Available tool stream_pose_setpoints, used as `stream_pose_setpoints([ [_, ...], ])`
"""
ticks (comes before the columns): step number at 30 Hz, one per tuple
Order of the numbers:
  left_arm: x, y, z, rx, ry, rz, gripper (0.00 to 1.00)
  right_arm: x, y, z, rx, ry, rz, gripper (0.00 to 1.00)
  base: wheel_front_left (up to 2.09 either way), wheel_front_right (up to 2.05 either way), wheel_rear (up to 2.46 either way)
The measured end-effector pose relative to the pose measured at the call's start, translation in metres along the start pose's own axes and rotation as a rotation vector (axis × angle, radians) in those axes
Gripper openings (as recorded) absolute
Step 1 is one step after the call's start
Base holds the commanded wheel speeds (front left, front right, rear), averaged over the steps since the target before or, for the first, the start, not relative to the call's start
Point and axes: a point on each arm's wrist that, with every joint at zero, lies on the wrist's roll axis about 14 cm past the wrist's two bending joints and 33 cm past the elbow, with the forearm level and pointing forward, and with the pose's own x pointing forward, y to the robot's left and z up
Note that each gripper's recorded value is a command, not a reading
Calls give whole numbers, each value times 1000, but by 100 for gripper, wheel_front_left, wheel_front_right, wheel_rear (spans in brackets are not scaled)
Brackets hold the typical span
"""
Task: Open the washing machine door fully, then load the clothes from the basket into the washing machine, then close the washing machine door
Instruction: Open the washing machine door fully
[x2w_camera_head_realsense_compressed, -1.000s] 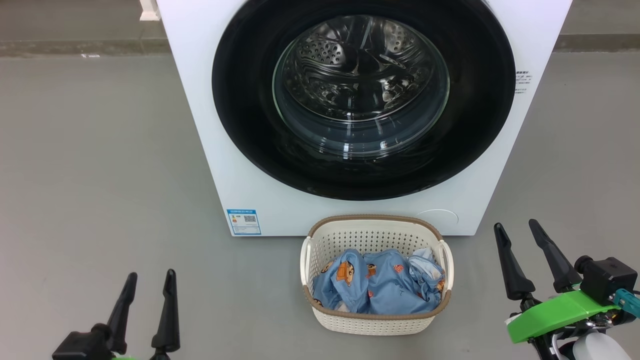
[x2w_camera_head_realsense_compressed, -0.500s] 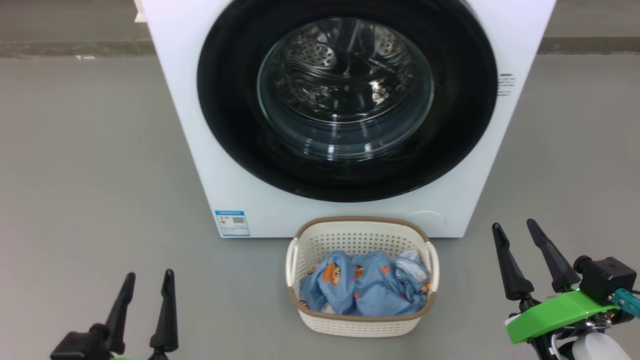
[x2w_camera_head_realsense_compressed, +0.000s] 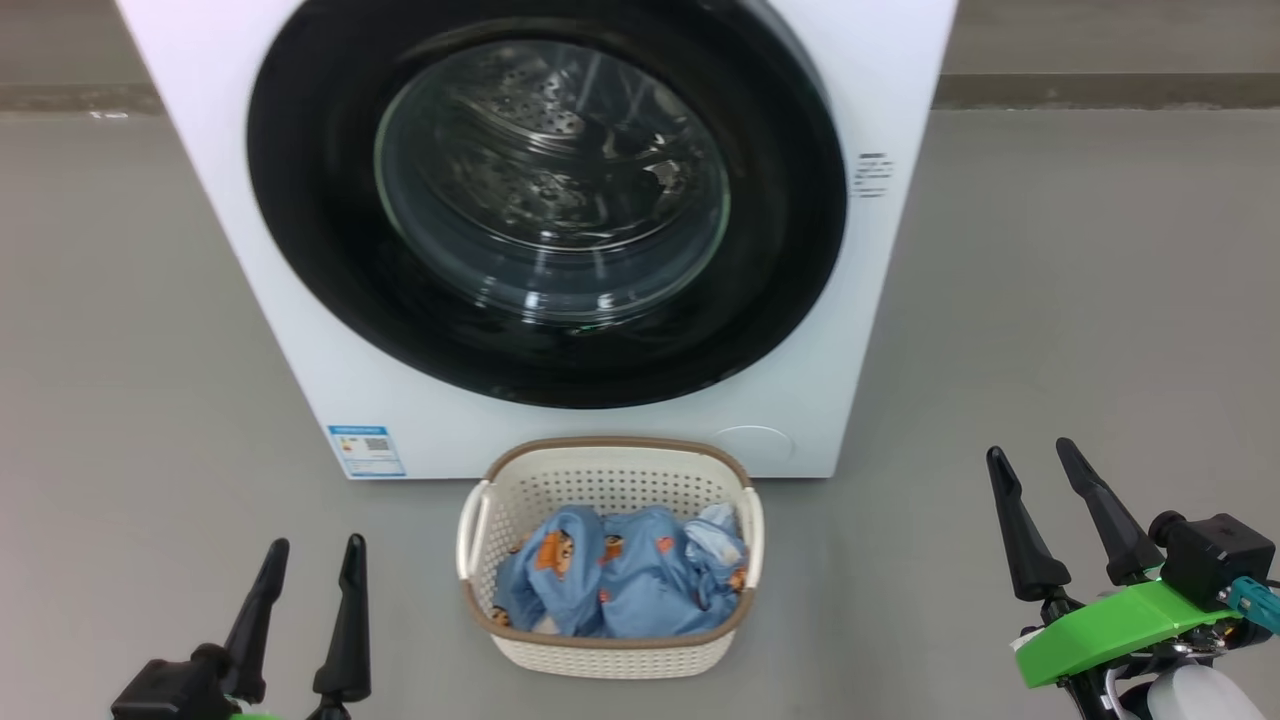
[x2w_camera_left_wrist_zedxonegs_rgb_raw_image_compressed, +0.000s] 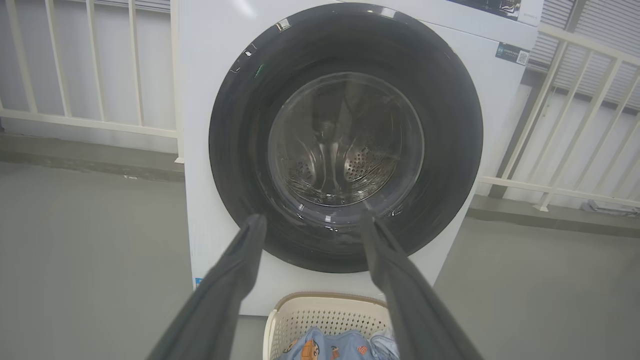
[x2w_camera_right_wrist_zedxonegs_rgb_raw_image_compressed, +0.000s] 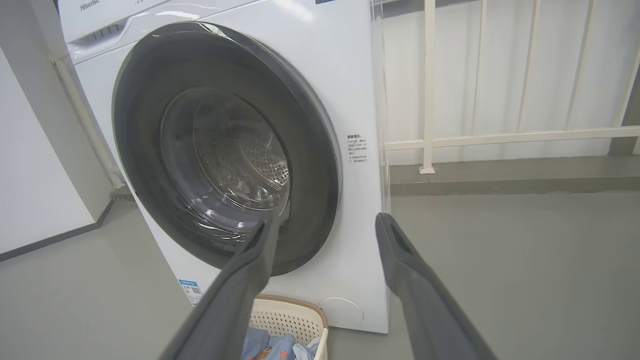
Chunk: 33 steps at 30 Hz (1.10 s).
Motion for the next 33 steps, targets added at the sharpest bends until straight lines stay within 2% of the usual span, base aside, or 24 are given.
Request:
stream_pose_setpoints([
  [8, 1, 1, -1, -3, 5, 0, 100, 0, -2, -1, 1, 3, -5, 100, 46, 46, -92],
  [33, 1, 1, -2, -6, 8, -1, 100, -1, -4, -3, 4, 8, -14, 100, 1, 1, -1],
])
